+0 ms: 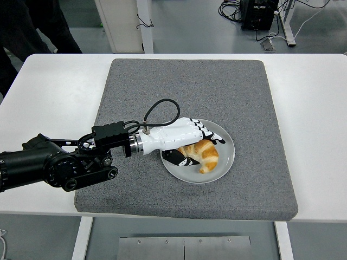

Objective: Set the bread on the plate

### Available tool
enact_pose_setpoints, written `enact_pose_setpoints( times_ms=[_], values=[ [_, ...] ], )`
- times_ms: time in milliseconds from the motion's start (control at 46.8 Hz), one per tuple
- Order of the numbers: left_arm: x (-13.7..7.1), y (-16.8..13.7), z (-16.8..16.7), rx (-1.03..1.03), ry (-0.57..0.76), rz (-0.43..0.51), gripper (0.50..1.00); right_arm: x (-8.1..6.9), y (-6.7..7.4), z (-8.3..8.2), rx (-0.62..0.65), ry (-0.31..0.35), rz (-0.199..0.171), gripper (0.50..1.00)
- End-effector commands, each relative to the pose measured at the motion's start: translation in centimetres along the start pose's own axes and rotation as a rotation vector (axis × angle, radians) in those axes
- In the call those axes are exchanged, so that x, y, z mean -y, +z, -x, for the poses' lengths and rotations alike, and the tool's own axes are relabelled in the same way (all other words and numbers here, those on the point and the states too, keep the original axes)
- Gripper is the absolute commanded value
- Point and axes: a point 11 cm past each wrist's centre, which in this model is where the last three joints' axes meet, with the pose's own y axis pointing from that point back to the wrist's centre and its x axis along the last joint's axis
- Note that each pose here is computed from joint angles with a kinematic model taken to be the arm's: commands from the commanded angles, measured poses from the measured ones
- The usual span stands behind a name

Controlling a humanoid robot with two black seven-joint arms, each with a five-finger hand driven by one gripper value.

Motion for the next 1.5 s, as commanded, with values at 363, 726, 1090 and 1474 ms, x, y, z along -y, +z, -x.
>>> enact_pose_setpoints(
  times_ms=[363, 726, 1090, 1474],
  values=[
    [0.0, -0.2, -1.3, -0.097, 0.054, 0.000, 0.949, 0.0, 0.0, 0.0, 0.000, 0.000, 0.000, 1.000],
    [0.1, -0.8, -3.5, -0.276, 0.150, -0.039, 0.949, 0.0, 0.0, 0.0, 0.000, 0.000, 0.000, 1.000],
    [-0.1, -1.8, -7.3, -0.444, 0.229, -0.038, 0.949, 0.0, 0.0, 0.0, 0.000, 0.000, 0.000, 1.000],
    [-3.0, -5.3, -9.6, -0.760, 0.417, -0.123, 0.966, 0.0, 0.0, 0.0, 0.000, 0.000, 0.000, 1.000]
  ],
)
